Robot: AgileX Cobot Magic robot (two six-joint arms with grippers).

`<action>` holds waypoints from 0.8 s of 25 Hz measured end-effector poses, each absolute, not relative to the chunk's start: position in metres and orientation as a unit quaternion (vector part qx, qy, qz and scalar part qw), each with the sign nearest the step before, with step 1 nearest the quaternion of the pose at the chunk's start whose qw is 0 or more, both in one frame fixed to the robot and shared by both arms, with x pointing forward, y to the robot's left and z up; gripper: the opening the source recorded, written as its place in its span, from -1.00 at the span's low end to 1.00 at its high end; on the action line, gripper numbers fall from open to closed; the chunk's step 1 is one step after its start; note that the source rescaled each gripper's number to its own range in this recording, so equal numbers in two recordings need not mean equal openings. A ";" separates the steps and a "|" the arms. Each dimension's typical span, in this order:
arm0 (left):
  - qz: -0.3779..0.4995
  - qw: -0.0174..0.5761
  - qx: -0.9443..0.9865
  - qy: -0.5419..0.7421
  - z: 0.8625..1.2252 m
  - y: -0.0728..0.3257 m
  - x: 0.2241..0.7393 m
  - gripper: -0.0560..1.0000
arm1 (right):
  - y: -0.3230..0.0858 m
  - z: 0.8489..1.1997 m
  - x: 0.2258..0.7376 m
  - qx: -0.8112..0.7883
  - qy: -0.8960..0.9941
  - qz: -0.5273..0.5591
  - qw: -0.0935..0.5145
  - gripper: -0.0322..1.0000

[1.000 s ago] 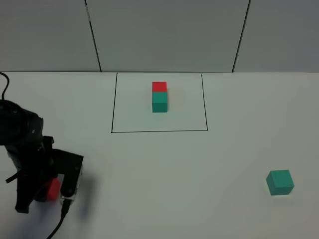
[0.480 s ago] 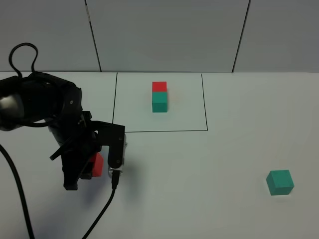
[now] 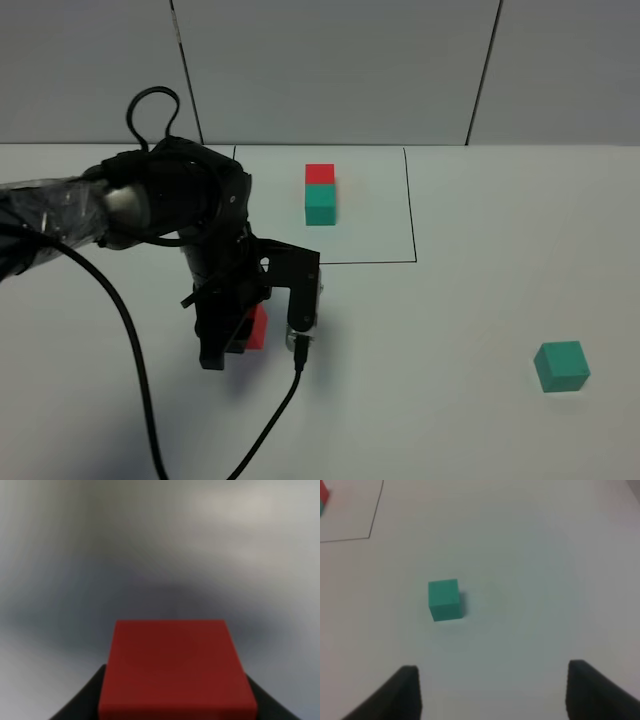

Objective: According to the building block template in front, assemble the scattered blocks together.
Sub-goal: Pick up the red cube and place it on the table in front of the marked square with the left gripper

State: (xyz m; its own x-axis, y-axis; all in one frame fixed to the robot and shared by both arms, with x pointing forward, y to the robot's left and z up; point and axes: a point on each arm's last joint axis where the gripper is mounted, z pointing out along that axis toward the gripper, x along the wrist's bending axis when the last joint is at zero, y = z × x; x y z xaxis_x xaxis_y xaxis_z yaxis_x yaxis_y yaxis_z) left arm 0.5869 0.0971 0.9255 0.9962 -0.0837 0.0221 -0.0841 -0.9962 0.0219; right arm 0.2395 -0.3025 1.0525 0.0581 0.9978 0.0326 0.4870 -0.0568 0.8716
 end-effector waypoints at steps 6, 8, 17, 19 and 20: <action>0.010 0.012 0.999 -0.041 0.911 0.071 0.598 -0.89 | -0.302 1.053 0.240 0.633 0.586 0.357 0.358 0.21; 0.000 0.007 0.999 -0.040 0.903 0.065 0.599 -0.89 | -0.302 1.053 0.240 0.633 0.586 0.357 0.358 0.21; -0.022 -0.009 0.999 -0.048 0.884 0.059 0.596 -0.89 | -0.302 1.053 0.240 0.633 0.586 0.357 0.358 0.21; -0.022 -0.009 0.999 -0.048 0.884 0.059 0.596 -0.89 | -0.302 1.053 0.240 0.633 0.586 0.357 0.358 0.21; -0.022 -0.009 0.999 -0.049 0.884 0.058 0.596 -0.89 | -0.302 1.053 0.240 0.633 0.586 0.357 0.357 0.21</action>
State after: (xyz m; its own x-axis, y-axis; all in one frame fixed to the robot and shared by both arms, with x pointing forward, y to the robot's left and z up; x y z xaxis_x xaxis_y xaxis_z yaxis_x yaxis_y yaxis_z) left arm 0.5961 0.0583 0.8838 0.9943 -0.0969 -0.0440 -0.0977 -0.9951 -0.0155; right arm 0.2395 -0.3024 1.0525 0.0575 0.9978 0.0336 0.4870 -0.0574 0.8715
